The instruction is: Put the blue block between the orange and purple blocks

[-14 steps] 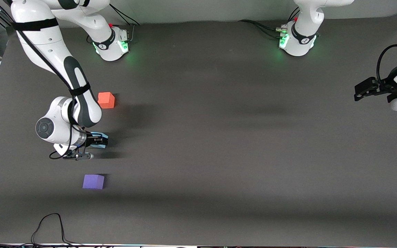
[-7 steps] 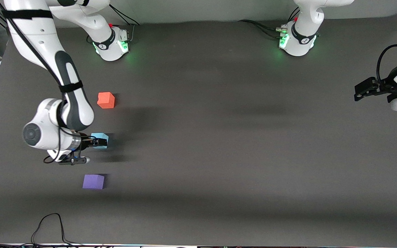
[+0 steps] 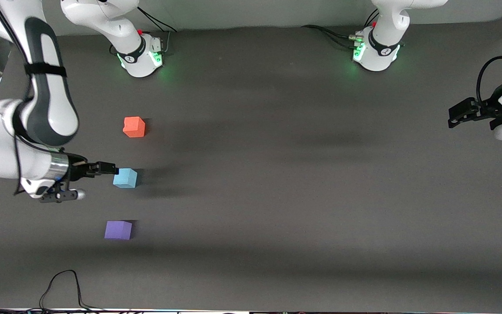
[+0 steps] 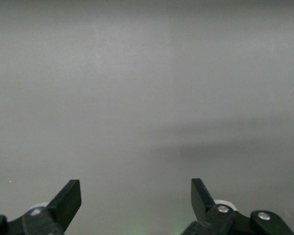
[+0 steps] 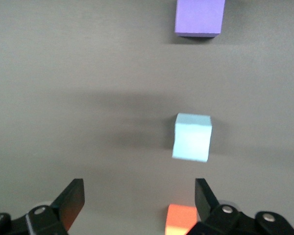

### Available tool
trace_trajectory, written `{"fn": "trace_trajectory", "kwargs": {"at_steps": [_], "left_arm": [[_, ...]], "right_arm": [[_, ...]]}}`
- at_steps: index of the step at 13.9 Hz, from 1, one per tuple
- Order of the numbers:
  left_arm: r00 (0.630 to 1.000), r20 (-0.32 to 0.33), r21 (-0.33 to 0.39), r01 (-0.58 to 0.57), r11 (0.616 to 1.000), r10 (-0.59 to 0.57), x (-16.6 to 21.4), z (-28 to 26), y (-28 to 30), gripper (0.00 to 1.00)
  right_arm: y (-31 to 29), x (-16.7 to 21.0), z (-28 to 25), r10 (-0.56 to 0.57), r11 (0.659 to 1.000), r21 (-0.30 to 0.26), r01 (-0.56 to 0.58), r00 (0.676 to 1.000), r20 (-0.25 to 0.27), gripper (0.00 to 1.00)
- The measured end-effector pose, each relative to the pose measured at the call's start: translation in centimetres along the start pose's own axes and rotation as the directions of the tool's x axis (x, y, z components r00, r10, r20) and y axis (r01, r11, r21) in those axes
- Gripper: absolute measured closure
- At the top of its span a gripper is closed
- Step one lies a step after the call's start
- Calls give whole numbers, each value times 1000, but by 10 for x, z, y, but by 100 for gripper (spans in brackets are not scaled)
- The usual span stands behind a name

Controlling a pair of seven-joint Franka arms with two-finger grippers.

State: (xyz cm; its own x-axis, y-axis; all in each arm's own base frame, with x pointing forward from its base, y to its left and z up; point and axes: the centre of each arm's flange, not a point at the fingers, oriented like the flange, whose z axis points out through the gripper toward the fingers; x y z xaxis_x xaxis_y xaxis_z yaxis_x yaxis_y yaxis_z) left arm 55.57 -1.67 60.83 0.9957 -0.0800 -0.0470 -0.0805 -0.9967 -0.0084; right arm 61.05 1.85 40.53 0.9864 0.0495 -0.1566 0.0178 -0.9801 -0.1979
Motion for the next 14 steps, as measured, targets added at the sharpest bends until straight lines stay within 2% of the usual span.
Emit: {"fn": "trace_trajectory", "kwargs": {"at_steps": [2, 4, 6, 9, 14], "left_arm": [[1000, 0, 0, 0, 1000, 0, 0, 0, 0, 0], [1000, -1, 0, 0, 1000, 0, 0, 0, 0, 0], [1000, -1, 0, 0, 1000, 0, 0, 0, 0, 0], [1000, -1, 0, 0, 1000, 0, 0, 0, 0, 0], [1000, -1, 0, 0, 1000, 0, 0, -1, 0, 0]], "right_arm": [[-28, -11, -41, -29, 999, -35, 28, 999, -36, 0], [-68, -29, -80, -30, 999, -46, 26, 996, -85, 0], [-99, -53, -109, -73, 996, -65, 66, 991, -112, 0], [-111, -77, -136, -108, 992, -80, 98, 986, -130, 0], [-105, -87, -148, -109, 991, -89, 97, 984, -141, 0]]}}
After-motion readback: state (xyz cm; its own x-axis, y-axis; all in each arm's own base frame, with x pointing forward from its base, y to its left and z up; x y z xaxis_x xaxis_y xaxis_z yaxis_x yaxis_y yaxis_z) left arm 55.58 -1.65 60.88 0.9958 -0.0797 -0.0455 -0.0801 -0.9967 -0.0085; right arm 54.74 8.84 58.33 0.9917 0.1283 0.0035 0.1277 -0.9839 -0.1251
